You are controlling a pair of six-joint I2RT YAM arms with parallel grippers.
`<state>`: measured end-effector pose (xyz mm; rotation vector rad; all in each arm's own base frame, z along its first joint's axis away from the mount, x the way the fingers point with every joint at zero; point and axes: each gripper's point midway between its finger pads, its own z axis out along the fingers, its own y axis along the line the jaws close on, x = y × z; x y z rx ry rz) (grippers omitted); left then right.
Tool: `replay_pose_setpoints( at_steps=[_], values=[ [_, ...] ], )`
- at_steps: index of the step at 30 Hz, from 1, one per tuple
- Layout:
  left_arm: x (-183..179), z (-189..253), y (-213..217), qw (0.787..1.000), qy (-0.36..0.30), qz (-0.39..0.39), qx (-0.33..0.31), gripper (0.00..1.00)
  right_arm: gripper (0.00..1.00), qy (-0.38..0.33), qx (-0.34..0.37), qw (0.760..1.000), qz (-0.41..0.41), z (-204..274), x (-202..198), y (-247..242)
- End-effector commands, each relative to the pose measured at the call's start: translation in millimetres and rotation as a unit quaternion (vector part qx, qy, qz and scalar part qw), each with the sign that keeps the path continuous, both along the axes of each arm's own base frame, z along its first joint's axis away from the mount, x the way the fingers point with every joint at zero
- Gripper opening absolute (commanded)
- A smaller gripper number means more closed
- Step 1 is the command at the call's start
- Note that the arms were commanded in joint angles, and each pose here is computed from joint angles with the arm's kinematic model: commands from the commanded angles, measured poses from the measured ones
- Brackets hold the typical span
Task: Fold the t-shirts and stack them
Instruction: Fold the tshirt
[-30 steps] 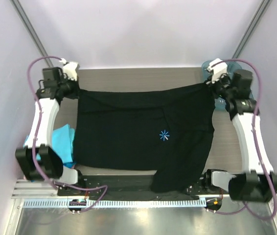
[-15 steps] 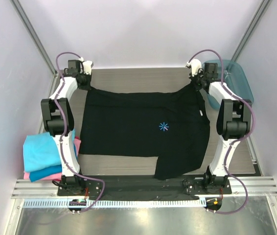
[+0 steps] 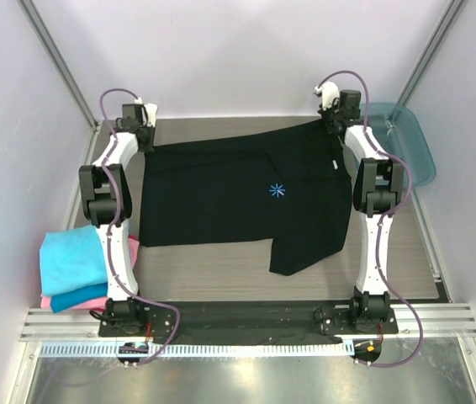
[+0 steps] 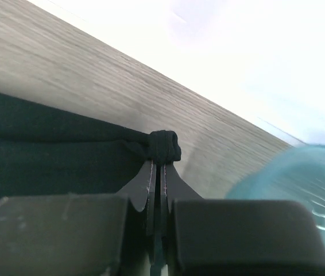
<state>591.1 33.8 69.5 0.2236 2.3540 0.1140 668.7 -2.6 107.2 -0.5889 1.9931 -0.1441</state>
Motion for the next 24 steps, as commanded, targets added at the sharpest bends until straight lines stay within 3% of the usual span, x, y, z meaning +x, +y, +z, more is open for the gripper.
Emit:
replay_pose_setpoints(
  at_steps=[1,11,12,16,23,24],
  values=[
    [27.6,19.4,15.7,0.997,-0.054,0.024,0.045,0.03,0.01,-0.031,-0.009,0.999,-0.037,3.7,24.4,-13.3],
    [54.1,5.9,10.9,0.994,-0.082,0.048,0.062,0.05,0.01,-0.044,-0.018,0.997,-0.053,-16.5,44.2,-20.0],
    [57.2,3.4,-8.3,0.994,-0.085,0.036,0.063,0.06,0.01,-0.045,-0.017,0.997,-0.055,-17.6,44.6,-20.7],
    [70.0,11.1,-6.8,0.99,-0.112,0.053,0.069,0.14,0.01,-0.046,-0.019,0.997,-0.065,-21.8,45.7,-22.9],
    [105.1,32.9,9.9,0.98,-0.167,0.075,0.073,0.2,0.01,-0.045,-0.021,0.996,-0.078,-33.9,48.2,-27.0],
    [108.9,38.2,11.6,0.979,-0.176,0.074,0.076,0.25,0.01,-0.043,-0.022,0.996,-0.077,-38.1,48.4,-26.2]
  ],
)
